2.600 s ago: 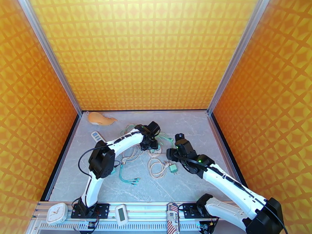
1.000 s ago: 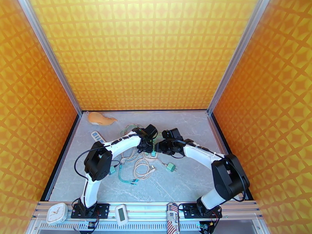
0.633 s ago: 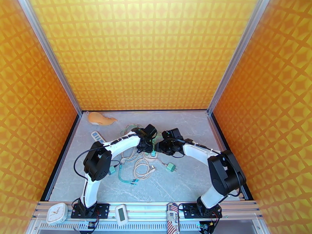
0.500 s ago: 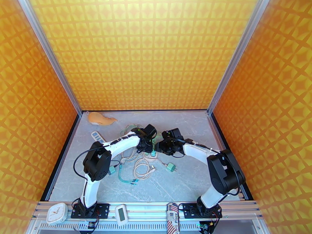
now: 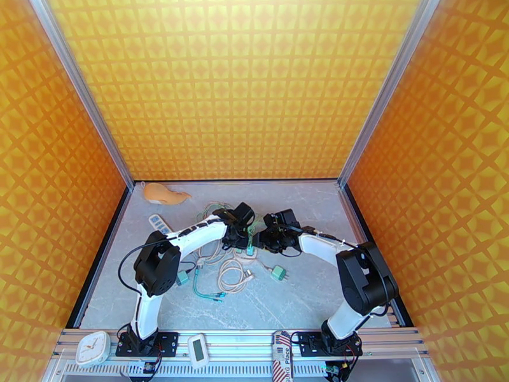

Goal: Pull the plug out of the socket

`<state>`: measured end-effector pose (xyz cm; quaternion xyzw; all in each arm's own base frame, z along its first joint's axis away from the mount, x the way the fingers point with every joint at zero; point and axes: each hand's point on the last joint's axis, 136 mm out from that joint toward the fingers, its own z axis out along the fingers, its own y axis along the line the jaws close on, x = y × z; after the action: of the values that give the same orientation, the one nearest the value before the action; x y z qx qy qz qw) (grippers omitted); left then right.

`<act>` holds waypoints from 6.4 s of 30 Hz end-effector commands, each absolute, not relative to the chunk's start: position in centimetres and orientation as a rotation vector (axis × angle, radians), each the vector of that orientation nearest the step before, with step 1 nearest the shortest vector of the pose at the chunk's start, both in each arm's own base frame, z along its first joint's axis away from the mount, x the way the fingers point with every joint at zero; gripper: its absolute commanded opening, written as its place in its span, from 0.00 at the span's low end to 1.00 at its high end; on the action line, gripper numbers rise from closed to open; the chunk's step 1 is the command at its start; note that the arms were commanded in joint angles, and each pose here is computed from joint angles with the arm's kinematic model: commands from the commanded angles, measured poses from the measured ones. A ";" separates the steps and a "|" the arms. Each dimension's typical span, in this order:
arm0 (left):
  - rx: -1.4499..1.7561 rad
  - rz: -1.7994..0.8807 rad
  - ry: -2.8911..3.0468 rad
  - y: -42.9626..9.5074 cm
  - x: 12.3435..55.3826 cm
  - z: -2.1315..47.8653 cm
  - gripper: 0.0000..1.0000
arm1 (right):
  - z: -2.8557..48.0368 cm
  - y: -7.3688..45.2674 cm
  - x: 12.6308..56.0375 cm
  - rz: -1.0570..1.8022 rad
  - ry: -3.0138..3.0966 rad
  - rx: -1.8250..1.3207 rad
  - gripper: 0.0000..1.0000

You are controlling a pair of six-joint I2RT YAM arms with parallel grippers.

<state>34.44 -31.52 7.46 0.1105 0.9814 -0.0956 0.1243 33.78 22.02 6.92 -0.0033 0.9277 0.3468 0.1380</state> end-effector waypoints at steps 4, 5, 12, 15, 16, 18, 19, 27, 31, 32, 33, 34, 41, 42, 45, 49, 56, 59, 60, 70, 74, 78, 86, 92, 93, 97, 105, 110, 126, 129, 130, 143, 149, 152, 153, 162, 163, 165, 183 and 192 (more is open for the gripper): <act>0.266 -0.447 2.830 -32.2 34.4 10.6 0.27 | -0.2 17.0 28.6 0.609 2.995 0.067 0.49; 0.273 -0.448 2.829 -32.3 34.3 10.7 0.27 | -0.2 17.0 28.6 0.616 2.994 0.069 0.49; 0.327 -0.330 2.841 -32.2 33.6 9.5 0.25 | -0.2 18.3 29.0 0.678 2.984 0.058 0.49; 0.376 -0.258 2.823 -32.5 33.2 9.5 0.25 | -0.4 18.8 28.9 0.674 2.995 0.037 0.49; 0.389 -0.244 2.817 -32.6 33.1 9.4 0.24 | -0.5 18.9 28.8 0.670 2.999 0.033 0.49; 0.420 -0.226 2.802 -33.0 32.9 9.5 0.24 | -0.8 19.1 28.7 0.667 3.008 0.030 0.48; 0.431 -0.221 2.799 -33.1 32.8 9.5 0.24 | -0.9 19.1 28.7 0.664 3.011 0.029 0.48; 0.413 -0.245 2.778 -33.0 33.4 10.7 0.21 | -1.2 18.8 28.3 0.626 3.030 0.019 0.48; 0.314 -0.305 2.832 -32.1 34.1 10.7 0.19 | -1.3 18.6 28.3 0.615 3.032 0.015 0.48; 0.293 -0.316 2.842 -31.8 34.3 10.8 0.19 | -1.3 18.6 28.3 0.612 3.031 0.013 0.48; 0.274 -0.322 2.848 -31.5 34.4 10.8 0.19 | -1.4 18.5 28.2 0.607 3.034 0.013 0.48; 0.257 -0.334 2.852 -31.3 34.6 10.9 0.19 | -1.3 18.5 28.3 0.607 3.033 0.011 0.48; 0.243 -0.385 2.863 -31.5 34.8 11.2 0.18 | -1.5 18.4 28.1 0.596 3.039 0.004 0.48; 0.259 -0.362 2.868 -31.6 34.7 11.0 0.18 | -1.5 18.5 28.1 0.599 3.039 0.003 0.48; 0.313 -0.288 2.873 -32.1 34.3 10.6 0.17 | -1.4 18.5 28.1 0.596 3.040 -0.002 0.48; 0.374 -0.182 2.880 -32.8 33.6 9.9 0.16 | -1.4 18.6 28.1 0.591 3.040 -0.013 0.48; 0.427 -0.123 2.866 -33.4 33.0 9.8 0.15 | -1.6 18.7 27.8 0.578 3.047 -0.021 0.48; 0.403 -0.140 2.854 -33.0 33.3 10.6 0.14 | -1.7 18.6 27.7 0.567 3.049 -0.020 0.47; 0.378 -0.156 2.852 -32.7 33.6 11.0 0.13 | -1.7 18.5 27.6 0.563 3.051 -0.019 0.47; 0.182 -0.380 2.875 -30.4 34.9 12.3 0.12 | -1.9 18.2 27.3 0.540 3.055 -0.026 0.47; 0.238 -0.311 2.886 -31.1 34.3 11.7 0.12 | -1.8 18.4 27.4 0.536 3.053 -0.033 0.47; 0.324 -0.178 2.882 -32.1 33.6 11.3 0.11 | -1.9 18.5 27.2 0.527 3.056 -0.045 0.47; 0.403 -0.097 2.870 -33.2 33.0 10.9 0.09 | -2.2 18.6 26.9 0.508 3.067 -0.059 0.47; 0.292 -0.219 2.869 -32.0 34.1 12.5 0.08 | -2.4 18.3 26.8 0.490 3.072 -0.059 0.47; 0.256 -0.264 2.877 -31.7 34.3 12.6 0.08 | -2.4 18.3 26.8 0.490 3.073 -0.059 0.47; 0.163 -0.355 2.868 -30.3 35.1 13.3 0.07 | -2.4 18.3 26.8 0.485 3.073 -0.058 0.47; 0.244 -0.281 2.886 -31.3 34.4 12.8 0.07 | -2.4 18.4 26.8 0.483 3.074 -0.068 0.47; 0.367 -0.144 2.882 -33.4 33.5 12.2 0.05 | -2.6 18.5 26.6 0.478 3.081 -0.074 0.47; 0.200 -0.301 2.869 -30.6 35.1 14.3 0.03 | -2.9 18.3 26.4 0.459 3.087 -0.078 0.47; 0.149 -0.351 2.862 -29.7 35.4 14.6 0.03 | -2.8 18.3 26.4 0.460 3.086 -0.079 0.46; 0.155 -0.352 2.858 -29.7 35.4 14.8 0.03 | -2.8 18.3 26.3 0.461 3.086 -0.078 0.47; 0.194 -0.095 2.861 -27.0 35.4 14.3 0.05 | -2.6 18.3 26.5 0.449 3.082 -0.088 0.47; 0.126 -0.045 2.883 -24.8 34.4 12.7 0.05 | -2.5 18.4 26.7 0.457 3.079 -0.087 0.47; 0.073 -0.042 2.876 -23.7 33.8 12.0 0.05 | -2.4 18.4 26.8 0.449 3.080 -0.091 0.47; 0.053 -0.031 2.875 -23.2 33.5 11.8 0.06 | -2.5 18.3 26.7 0.446 3.084 -0.092 0.47; -0.087 0.067 2.885 -19.1 29.7 9.8 0.07 | -2.6 18.3 26.7 0.446 3.082 -0.088 0.47; -0.095 0.077 2.893 -18.7 29.2 9.5 0.07 | -2.6 18.4 26.7 0.448 3.084 -0.088 0.47; -0.111 0.112 2.922 -17.9 27.9 8.5 0.07 | -2.6 18.4 26.8 0.449 3.082 -0.089 0.47; -0.064 0.033 2.925 -20.9 27.6 9.2 0.69 | -0.5 19.2 27.9 0.515 3.005 -0.091 0.47; -0.048 -0.103 2.863 -22.5 29.7 12.8 0.73 | 9.0 19.8 31.9 0.530 2.738 -0.087 0.54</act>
<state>29.30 -22.11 11.01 -0.0212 0.9912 -0.0098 0.1300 32.79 22.03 8.10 -0.0350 0.9523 0.2482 0.1739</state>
